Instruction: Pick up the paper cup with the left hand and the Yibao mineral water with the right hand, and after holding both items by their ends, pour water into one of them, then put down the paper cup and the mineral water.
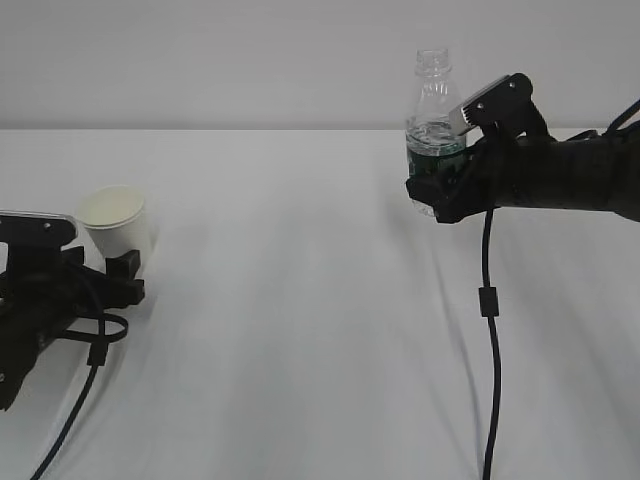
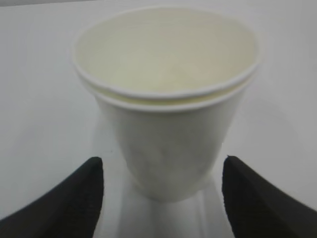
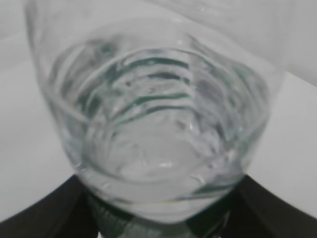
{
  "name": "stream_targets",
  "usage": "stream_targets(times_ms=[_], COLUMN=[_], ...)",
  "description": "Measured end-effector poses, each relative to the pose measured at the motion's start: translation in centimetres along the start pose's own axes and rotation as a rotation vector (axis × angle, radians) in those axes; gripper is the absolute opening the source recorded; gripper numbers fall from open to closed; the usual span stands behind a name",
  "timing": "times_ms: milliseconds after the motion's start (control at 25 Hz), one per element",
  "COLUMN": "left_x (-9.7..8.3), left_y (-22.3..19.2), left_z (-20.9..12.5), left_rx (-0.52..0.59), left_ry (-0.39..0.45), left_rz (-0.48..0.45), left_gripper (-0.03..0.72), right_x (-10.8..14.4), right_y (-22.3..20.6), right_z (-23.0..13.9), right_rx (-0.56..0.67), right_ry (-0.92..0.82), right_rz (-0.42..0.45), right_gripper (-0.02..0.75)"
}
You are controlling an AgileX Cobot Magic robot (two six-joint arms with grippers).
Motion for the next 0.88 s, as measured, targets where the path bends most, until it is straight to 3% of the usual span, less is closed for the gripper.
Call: stream_targets(times_ms=[600,880], left_x=[-0.1,-0.2], left_y=[-1.5,-2.4], left_z=[2.1,1.1], left_rx=[-0.067,-0.051], left_ry=[0.019,0.016], left_rz=[-0.033,-0.033], left_gripper=[0.537,0.533], right_x=[0.2,0.3], right_y=[0.0,0.0], right_z=[0.2,0.3], right_rx=[-0.014,-0.018], right_ry=[0.007,0.009], right_rz=[0.014,0.02], right_gripper=[0.463,0.463])
Point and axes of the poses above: a point on each arm's last joint axis where the gripper is mounted, y pointing back along that axis away from the gripper, x along the wrist's bending axis when the last joint is at zero, z = x × y, the point moved 8 cm from there along -y, pointing out along that axis toward the gripper, and after that the axes turned 2 degrees about y, right-handed, at the moved point
